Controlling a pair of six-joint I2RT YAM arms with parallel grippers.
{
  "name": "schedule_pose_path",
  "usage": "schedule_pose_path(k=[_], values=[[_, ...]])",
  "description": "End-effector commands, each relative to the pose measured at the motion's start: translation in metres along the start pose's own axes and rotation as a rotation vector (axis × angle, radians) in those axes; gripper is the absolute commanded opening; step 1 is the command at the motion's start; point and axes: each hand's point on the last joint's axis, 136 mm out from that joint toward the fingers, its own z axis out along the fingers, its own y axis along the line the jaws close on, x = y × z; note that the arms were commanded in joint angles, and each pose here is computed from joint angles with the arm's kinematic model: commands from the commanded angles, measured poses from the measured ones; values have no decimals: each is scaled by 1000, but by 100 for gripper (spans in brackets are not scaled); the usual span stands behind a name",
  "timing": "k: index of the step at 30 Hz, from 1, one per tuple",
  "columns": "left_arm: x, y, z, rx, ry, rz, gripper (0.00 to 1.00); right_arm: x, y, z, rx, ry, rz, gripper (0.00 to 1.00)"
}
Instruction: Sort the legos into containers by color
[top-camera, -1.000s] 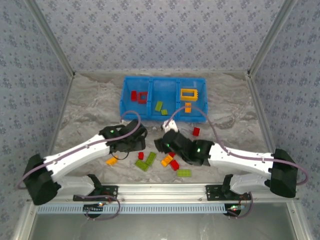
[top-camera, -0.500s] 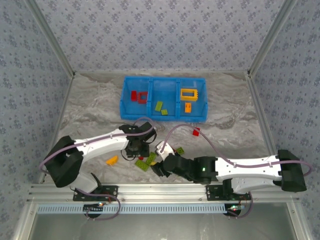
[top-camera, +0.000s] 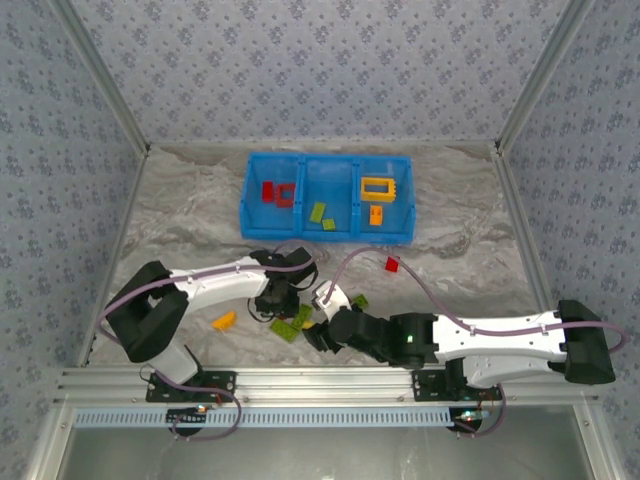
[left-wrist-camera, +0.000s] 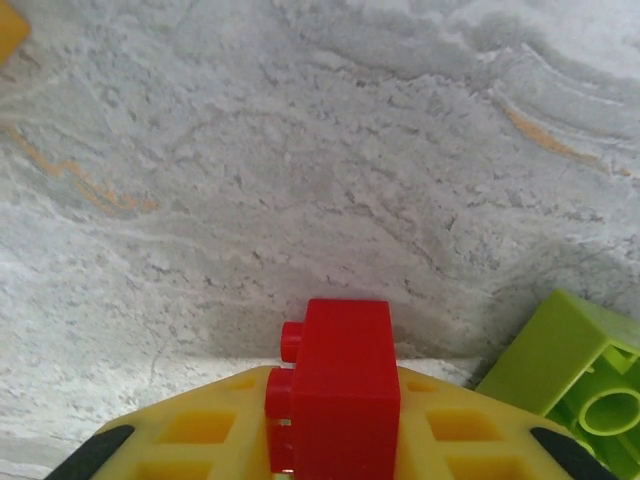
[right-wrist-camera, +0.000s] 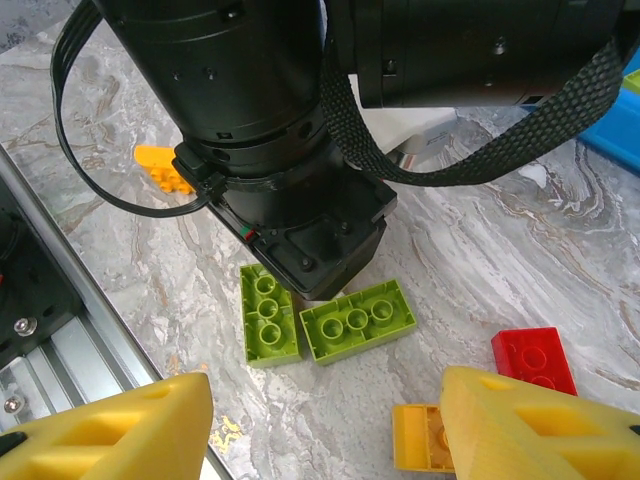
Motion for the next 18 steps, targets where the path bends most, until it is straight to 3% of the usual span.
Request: schedule_pose_path(k=[1, 7, 13, 18], values=[[-15, 3, -16, -14, -66, -3, 27, -3, -4, -3, 19, -27, 23, 63], [-54, 13, -75, -18, -219, -9, 26, -17, -16, -8, 74, -92, 51, 63], [-128, 34, -132, -2, -357, -55, 26, -53, -38, -19, 196, -285, 59, 66], [-196, 43, -148, -13, -431, -79, 26, -79, -50, -13, 267, -397, 38, 67]])
